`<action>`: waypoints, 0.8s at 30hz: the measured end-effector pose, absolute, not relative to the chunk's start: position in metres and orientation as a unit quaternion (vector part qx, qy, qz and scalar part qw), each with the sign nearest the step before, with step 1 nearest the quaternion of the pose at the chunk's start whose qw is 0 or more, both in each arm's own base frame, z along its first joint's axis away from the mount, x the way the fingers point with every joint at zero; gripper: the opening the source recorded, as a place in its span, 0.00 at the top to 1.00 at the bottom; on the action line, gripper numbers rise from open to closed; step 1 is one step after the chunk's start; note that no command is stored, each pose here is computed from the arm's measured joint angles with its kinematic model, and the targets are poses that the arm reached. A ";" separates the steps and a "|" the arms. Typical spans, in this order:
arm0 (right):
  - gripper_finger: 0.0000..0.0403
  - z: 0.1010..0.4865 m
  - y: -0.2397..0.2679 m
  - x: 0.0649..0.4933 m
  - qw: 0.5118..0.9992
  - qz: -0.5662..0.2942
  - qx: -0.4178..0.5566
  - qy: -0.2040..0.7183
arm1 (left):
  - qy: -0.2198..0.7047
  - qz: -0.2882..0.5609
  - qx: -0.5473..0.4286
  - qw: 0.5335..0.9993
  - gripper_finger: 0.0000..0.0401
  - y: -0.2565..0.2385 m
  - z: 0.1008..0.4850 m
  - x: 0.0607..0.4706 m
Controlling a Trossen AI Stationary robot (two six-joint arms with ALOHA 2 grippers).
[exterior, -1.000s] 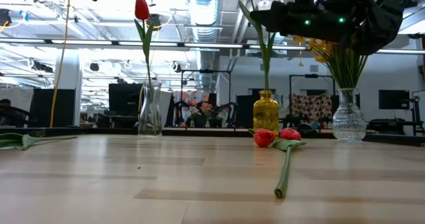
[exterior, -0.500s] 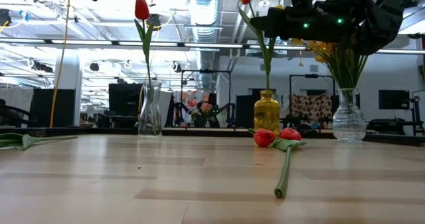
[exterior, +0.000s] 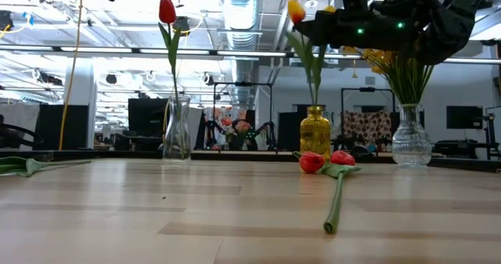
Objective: Sort flowers into vase by color
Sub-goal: Put the right yellow flower into the yellow flower vase, then put the yellow flower into the yellow flower vase
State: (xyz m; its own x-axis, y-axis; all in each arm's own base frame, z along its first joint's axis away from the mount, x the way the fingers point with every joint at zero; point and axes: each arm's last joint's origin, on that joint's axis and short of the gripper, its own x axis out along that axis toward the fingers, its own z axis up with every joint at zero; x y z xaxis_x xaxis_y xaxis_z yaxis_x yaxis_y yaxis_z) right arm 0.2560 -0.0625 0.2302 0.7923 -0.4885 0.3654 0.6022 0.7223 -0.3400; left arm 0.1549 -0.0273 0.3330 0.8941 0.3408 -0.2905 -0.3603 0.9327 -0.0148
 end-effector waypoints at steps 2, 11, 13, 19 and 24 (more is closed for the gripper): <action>0.74 0.230 -0.063 0.256 0.919 -0.300 -0.224 -0.125 | 0.143 0.180 -0.034 0.973 0.48 -0.027 0.333 0.155; 0.64 0.227 -0.064 0.256 0.916 -0.329 -0.203 -0.103 | 0.143 0.180 -0.035 0.973 0.48 -0.027 0.333 0.155; 0.62 0.225 -0.064 0.257 0.920 -0.326 -0.193 -0.101 | 0.143 0.180 -0.035 0.973 0.48 -0.027 0.333 0.155; 0.56 0.220 -0.062 0.259 0.924 -0.325 -0.186 -0.073 | 0.143 0.180 -0.035 0.973 0.48 -0.027 0.333 0.155; 0.52 0.221 -0.055 0.259 0.919 -0.345 -0.177 -0.068 | 0.143 0.180 -0.035 0.973 0.48 -0.027 0.333 0.155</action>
State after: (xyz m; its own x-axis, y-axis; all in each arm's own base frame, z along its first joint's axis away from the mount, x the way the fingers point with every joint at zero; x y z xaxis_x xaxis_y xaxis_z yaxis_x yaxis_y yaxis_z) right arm 0.2589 -0.0551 0.2206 0.7531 -0.6095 0.2477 0.6579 0.6995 -0.2792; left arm 0.1548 -0.0273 0.3331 0.8945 0.3398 -0.2904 -0.3600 0.9328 -0.0172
